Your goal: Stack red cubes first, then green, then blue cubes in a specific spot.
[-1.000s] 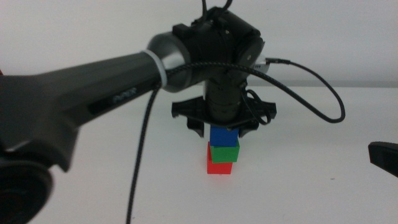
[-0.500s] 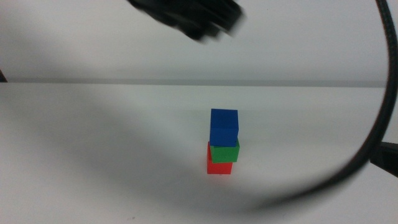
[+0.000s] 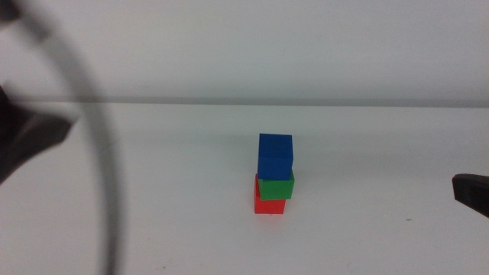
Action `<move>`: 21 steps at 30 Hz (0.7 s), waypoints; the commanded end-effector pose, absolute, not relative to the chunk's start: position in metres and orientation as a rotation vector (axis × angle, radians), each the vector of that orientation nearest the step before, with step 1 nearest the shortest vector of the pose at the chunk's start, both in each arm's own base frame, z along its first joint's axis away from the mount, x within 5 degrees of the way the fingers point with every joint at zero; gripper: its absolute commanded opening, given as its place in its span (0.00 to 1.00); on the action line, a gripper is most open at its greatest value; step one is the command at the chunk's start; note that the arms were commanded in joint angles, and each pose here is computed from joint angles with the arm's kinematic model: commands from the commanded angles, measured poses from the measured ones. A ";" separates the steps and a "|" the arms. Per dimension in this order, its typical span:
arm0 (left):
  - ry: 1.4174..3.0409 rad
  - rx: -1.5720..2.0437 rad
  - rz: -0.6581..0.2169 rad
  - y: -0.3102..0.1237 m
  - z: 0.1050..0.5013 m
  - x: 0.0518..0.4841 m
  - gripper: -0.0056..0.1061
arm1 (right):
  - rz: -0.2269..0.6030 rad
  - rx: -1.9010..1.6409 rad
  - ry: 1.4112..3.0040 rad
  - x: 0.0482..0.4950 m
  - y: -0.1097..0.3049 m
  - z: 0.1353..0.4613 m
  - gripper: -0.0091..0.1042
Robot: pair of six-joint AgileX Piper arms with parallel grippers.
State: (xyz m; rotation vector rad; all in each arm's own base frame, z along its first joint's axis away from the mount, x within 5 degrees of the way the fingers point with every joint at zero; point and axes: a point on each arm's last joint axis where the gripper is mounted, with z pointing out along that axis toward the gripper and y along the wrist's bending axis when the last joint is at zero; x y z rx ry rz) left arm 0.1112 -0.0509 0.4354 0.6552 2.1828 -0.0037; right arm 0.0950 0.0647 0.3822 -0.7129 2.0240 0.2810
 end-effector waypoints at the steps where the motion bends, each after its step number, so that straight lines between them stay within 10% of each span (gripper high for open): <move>1: 2.156 0.530 -0.076 -0.035 0.421 0.091 0.87 | 0.273 -0.708 2.021 0.095 0.064 0.381 0.88; 21: 1.715 0.107 0.029 0.001 0.381 0.012 0.87 | 0.275 -0.707 2.021 0.095 0.064 0.381 0.88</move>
